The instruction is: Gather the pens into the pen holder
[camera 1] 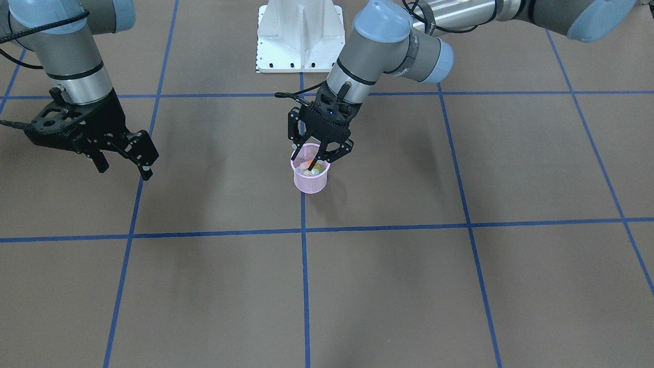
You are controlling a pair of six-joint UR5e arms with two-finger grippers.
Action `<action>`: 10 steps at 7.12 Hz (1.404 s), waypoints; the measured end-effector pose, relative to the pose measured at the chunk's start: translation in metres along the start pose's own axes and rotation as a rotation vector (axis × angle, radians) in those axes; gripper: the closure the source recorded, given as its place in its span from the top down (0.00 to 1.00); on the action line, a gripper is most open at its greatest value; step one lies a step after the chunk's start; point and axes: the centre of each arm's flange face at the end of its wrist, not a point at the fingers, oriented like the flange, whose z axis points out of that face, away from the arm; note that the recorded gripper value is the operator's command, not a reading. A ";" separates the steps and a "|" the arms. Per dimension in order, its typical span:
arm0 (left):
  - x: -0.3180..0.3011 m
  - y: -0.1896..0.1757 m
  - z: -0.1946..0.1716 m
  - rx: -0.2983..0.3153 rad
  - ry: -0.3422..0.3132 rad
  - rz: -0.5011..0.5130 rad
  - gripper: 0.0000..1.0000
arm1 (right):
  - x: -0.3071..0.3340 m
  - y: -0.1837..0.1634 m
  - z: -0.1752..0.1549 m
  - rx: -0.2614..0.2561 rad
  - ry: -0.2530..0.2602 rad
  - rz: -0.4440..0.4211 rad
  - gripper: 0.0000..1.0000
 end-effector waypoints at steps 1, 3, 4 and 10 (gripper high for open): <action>0.001 0.000 -0.001 0.001 0.006 0.002 0.99 | 0.000 0.000 0.000 0.000 0.000 0.000 1.00; -0.006 0.003 -0.015 0.003 0.015 0.000 0.99 | 0.005 -0.009 -0.003 -0.022 -0.006 -0.007 1.00; -0.040 0.007 -0.033 -0.006 -0.004 -0.016 0.99 | 0.018 -0.026 -0.008 -0.052 -0.014 -0.031 1.00; -0.460 0.060 -0.236 -0.243 -0.293 0.028 0.99 | 0.183 -0.161 0.013 -0.173 0.045 -0.283 1.00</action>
